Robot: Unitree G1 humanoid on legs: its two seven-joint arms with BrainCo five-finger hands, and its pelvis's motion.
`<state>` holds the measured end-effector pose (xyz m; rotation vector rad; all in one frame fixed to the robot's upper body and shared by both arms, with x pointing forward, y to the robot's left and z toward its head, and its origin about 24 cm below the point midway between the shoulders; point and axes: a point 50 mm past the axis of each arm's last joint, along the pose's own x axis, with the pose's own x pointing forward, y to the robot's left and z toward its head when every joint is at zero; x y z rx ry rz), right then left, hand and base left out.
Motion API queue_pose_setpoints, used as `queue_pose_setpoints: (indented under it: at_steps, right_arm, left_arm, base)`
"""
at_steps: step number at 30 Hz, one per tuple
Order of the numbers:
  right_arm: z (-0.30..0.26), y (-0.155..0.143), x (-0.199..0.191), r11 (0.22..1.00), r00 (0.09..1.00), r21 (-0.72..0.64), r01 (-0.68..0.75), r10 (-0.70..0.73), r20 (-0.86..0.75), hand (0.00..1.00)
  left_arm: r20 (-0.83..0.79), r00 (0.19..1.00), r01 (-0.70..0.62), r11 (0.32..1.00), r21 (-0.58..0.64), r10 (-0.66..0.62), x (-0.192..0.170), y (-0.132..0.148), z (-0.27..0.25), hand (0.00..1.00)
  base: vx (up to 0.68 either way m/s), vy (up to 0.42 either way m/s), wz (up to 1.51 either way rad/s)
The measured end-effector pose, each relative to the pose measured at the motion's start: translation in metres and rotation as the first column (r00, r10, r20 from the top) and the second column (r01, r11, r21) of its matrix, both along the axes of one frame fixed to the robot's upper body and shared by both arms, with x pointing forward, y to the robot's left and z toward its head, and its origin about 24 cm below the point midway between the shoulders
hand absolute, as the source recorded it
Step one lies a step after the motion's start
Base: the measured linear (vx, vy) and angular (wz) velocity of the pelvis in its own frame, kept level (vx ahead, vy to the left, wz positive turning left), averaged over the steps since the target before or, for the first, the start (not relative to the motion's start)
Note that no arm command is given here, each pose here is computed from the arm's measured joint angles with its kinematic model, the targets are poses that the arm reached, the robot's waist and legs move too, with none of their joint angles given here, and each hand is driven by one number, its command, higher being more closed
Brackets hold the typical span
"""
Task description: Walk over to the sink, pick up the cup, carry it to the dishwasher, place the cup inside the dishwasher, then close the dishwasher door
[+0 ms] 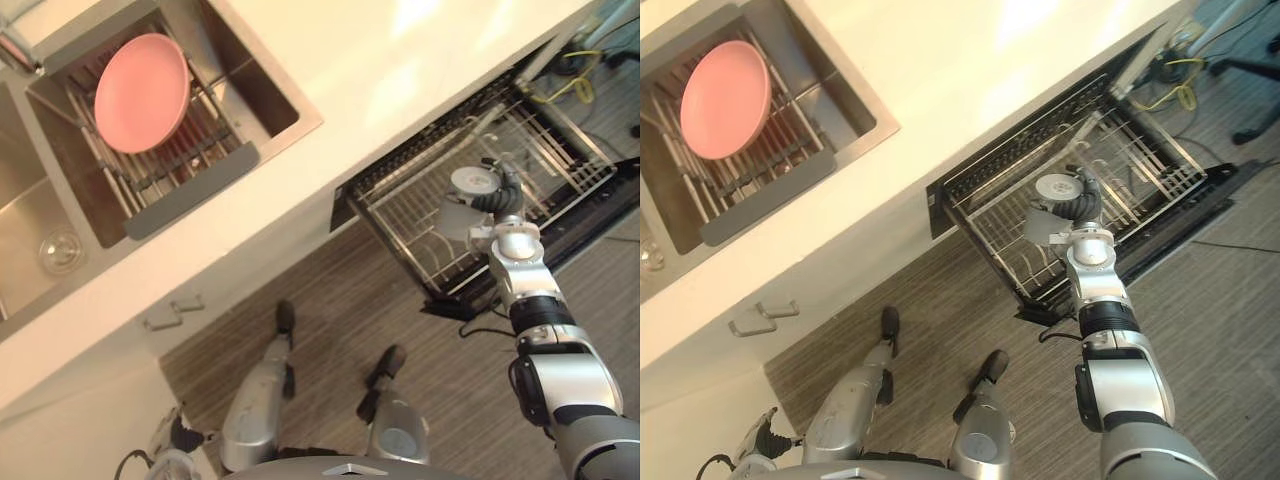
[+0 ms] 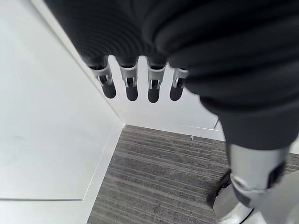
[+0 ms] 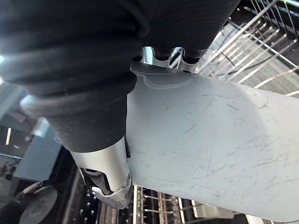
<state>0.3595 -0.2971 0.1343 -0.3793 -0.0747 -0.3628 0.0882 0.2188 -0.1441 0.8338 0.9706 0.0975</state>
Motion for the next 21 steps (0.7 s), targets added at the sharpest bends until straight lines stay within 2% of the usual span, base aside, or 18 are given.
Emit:
queue_pose_setpoints:
  at_steps: [6,12,18,19,21]
  right_arm:
    - [-0.006,-0.007,0.0,0.999,0.998,-0.052,0.016,-0.019,-0.065,1.0]
    - [-0.006,-0.002,0.011,0.972,0.98,-0.222,-0.074,0.03,-0.199,1.0]
    - [0.004,0.0,0.02,0.971,0.967,-0.212,-0.111,0.057,-0.247,1.0]
    - [0.005,0.0,0.02,0.972,0.966,-0.208,-0.107,0.052,-0.255,1.0]
    - [0.003,-0.004,0.02,0.981,0.959,-0.177,-0.08,0.027,-0.284,1.0]
  left_arm:
    - [0.006,0.999,-0.031,0.999,-0.014,0.031,-0.001,-0.001,0.0,0.0]
    - [-0.172,0.984,-0.04,0.999,0.012,0.041,-0.017,0.004,-0.009,0.0]
    - [-0.153,0.987,-0.05,0.999,-0.001,0.049,-0.009,0.002,-0.009,0.0]
    - [-0.139,0.988,-0.067,0.998,-0.009,0.065,-0.006,0.001,-0.009,0.0]
    - [-0.076,0.981,-0.186,0.98,-0.072,0.181,0.004,0.001,-0.008,0.0]
  base:
    - [-0.02,-0.043,0.2]
    - [-0.01,-0.059,0.08]
    - [0.02,-0.077,0.21]
    - [0.02,-0.08,0.07]
    - [0.02,-0.077,0.16]
